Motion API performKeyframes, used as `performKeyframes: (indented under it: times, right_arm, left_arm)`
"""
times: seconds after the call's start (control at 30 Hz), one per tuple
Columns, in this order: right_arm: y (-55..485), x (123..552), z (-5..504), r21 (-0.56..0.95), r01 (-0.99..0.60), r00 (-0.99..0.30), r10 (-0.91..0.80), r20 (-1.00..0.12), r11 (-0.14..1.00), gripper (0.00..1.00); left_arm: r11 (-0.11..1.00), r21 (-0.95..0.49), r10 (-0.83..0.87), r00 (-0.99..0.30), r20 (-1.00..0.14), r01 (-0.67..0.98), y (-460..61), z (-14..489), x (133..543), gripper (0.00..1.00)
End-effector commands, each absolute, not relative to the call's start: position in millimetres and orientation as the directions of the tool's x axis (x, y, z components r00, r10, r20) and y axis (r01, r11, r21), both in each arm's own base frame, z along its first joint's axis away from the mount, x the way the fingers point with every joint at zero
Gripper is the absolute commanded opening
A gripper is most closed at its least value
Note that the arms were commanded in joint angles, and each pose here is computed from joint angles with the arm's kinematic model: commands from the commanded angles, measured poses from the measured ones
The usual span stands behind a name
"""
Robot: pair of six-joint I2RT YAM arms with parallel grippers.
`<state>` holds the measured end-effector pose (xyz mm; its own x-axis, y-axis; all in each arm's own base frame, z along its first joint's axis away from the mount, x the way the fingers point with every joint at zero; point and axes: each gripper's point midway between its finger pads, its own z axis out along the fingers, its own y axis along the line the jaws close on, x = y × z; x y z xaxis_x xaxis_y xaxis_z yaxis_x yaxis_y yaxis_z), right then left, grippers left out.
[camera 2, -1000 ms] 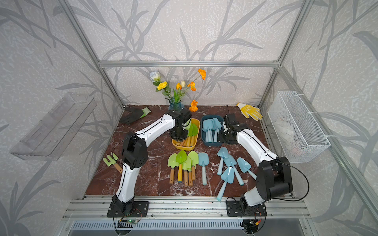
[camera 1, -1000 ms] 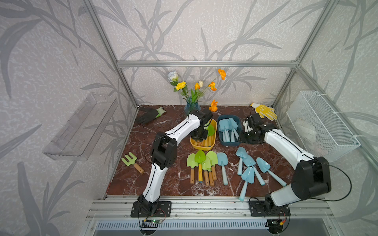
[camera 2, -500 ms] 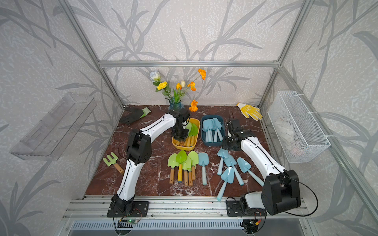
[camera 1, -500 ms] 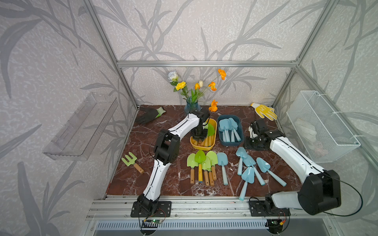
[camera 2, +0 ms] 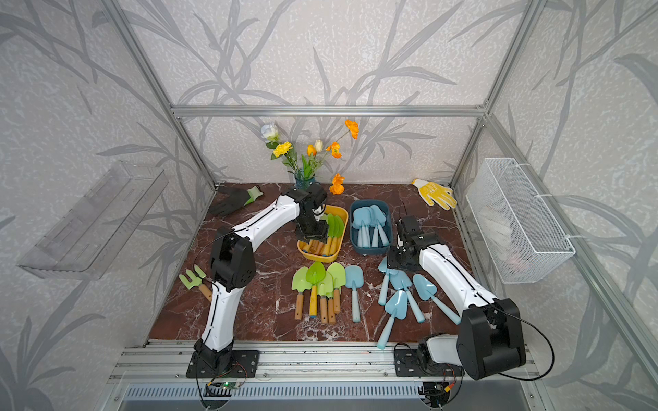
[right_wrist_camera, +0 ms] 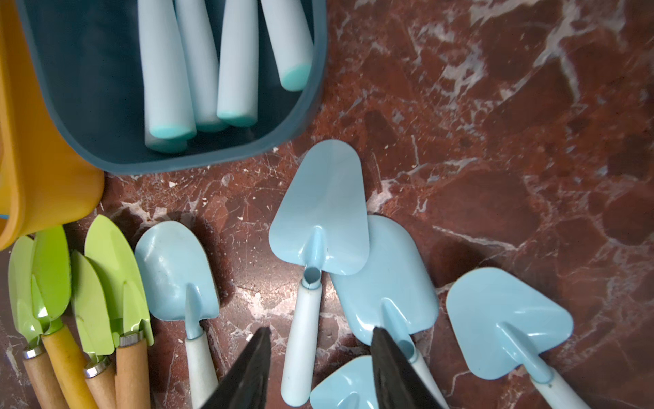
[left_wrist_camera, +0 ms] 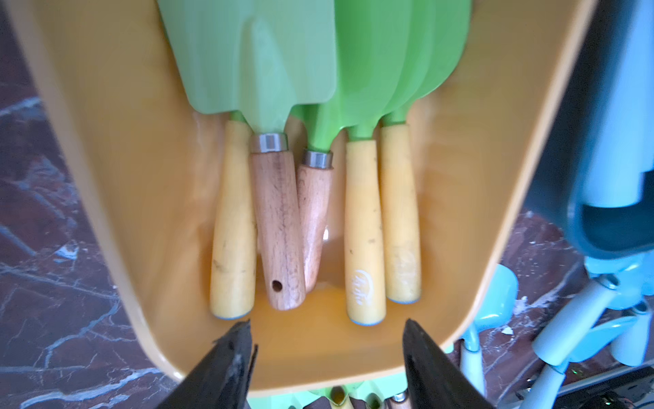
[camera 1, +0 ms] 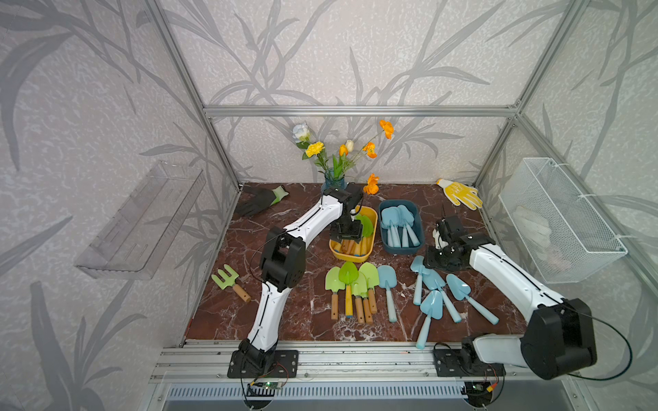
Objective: Sort the small shovels by color and place them into the storage box
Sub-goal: Place the shovel in the storage box, then pick up the shovel from the center of the board.
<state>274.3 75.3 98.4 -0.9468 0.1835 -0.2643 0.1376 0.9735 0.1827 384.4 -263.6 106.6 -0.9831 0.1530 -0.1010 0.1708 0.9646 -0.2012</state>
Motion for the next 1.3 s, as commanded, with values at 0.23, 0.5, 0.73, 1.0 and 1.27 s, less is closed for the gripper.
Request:
performKeyframes:
  times: [0.23, 0.5, 0.73, 1.0, 1.27]
  right_arm:
    - [96.7, 213.6, 76.0, 0.233, 0.124, -0.975, 0.162, -0.153, 0.964, 0.49]
    - [185.0, 181.1, 73.4, 0.314, -0.184, -0.977, -0.139, -0.159, 0.931, 0.51]
    - [223.6, 172.6, 40.6, 0.256, -0.273, -0.962, -0.259, -0.086, 0.927, 0.51]
    - [203.2, 169.9, 14.4, 0.096, -0.265, -0.964, -0.264, -0.025, 0.959, 0.37]
    - [189.5, 165.2, 24.6, 0.065, -0.270, -0.963, -0.268, -0.038, 0.961, 0.15]
  left_arm:
    - [0.950, -0.270, 0.105, -0.973, -0.206, 0.160, -274.2, 145.8, 392.7, 0.70]
    - [0.961, -0.244, 0.084, -0.978, -0.192, 0.131, -268.0, 137.9, 393.5, 0.70]
    - [0.973, -0.204, 0.066, -0.980, -0.188, 0.105, -252.2, 136.1, 390.6, 0.70]
    - [0.979, -0.189, 0.046, -0.981, -0.186, 0.082, -237.8, 132.5, 381.3, 0.71]
    - [0.976, -0.206, 0.038, -0.982, -0.187, 0.077, -236.0, 134.0, 380.1, 0.71]
